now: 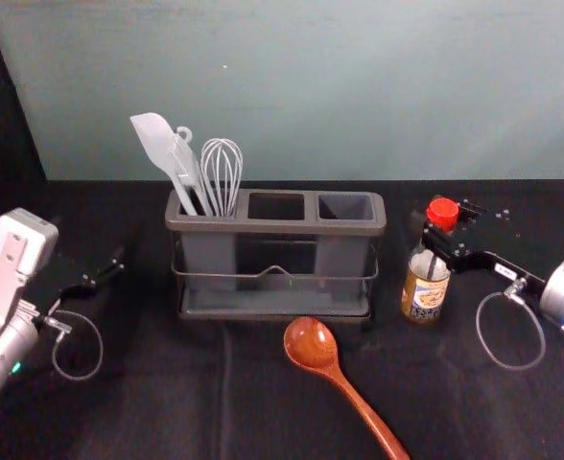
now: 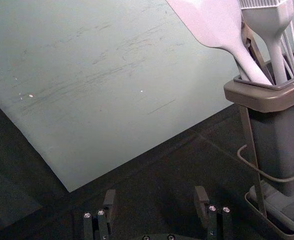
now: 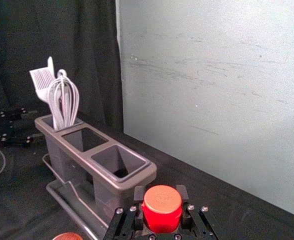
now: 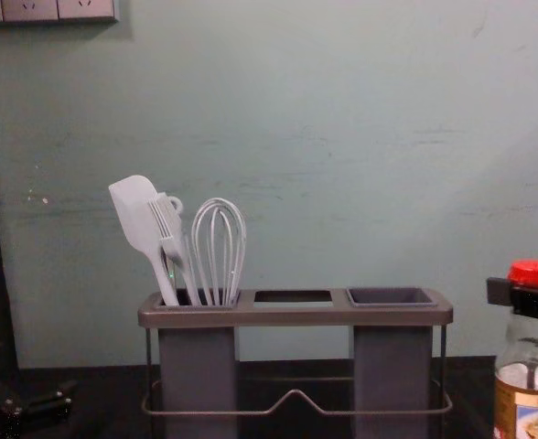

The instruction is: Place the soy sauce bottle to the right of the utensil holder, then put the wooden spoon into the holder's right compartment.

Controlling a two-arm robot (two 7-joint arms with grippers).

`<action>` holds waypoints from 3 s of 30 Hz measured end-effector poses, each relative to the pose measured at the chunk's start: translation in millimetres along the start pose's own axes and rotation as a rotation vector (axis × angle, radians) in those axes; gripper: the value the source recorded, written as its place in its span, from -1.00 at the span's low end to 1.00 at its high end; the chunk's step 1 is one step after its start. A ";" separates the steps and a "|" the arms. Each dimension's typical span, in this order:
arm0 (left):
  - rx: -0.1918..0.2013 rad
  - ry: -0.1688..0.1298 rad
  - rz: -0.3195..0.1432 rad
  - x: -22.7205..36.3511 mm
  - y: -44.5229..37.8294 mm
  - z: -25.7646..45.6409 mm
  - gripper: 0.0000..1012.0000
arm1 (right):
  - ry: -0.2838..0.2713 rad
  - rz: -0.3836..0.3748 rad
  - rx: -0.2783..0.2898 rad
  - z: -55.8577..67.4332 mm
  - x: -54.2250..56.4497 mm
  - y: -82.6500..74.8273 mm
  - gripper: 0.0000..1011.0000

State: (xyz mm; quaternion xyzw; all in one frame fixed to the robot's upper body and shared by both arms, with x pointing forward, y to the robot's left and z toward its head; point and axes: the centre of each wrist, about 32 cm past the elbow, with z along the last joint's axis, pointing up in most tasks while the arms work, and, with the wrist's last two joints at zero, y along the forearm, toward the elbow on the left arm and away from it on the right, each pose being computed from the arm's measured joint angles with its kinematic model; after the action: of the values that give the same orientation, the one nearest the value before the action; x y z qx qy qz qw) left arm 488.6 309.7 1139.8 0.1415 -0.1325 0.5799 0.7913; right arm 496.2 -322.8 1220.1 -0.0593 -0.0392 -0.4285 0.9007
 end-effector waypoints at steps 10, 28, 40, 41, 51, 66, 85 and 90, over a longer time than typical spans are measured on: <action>0.000 0.000 0.000 0.0 0.0 0.0 1.00 | 0.017 -0.018 -0.012 -2.1 6.4 23.9 -0.24; 0.000 0.000 0.000 0.0 0.0 0.0 1.00 | 0.021 -0.029 -0.012 -6.0 9.6 35.8 -0.24; 0.000 0.000 0.000 0.0 0.0 0.0 1.00 | 0.021 -0.032 -0.021 -7.2 10.0 35.7 -0.23; 0.000 0.000 0.000 0.0 0.0 0.0 1.00 | 0.020 -0.032 -0.022 -7.3 10.0 35.6 -0.24; 0.000 0.000 0.000 0.0 0.0 0.0 1.00 | 0.019 -0.034 -0.030 -9.8 9.4 34.8 -0.24; 0.000 0.000 0.000 0.0 0.0 0.0 1.00 | 0.022 -0.035 -0.039 -12.8 7.9 34.6 -0.24; 0.000 0.000 0.000 0.0 0.0 0.0 1.00 | 0.022 -0.036 -0.038 -12.3 8.0 34.7 0.61; 0.000 0.000 0.000 0.0 0.0 0.0 1.00 | 0.022 -0.036 -0.037 -12.2 7.9 34.7 0.91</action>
State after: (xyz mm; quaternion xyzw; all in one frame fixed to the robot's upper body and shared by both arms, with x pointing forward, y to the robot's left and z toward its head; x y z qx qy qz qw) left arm 488.6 309.7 1139.8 0.1415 -0.1325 0.5799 0.7913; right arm 528.4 -308.9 1206.4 -0.0708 -0.0225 -0.4461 0.8919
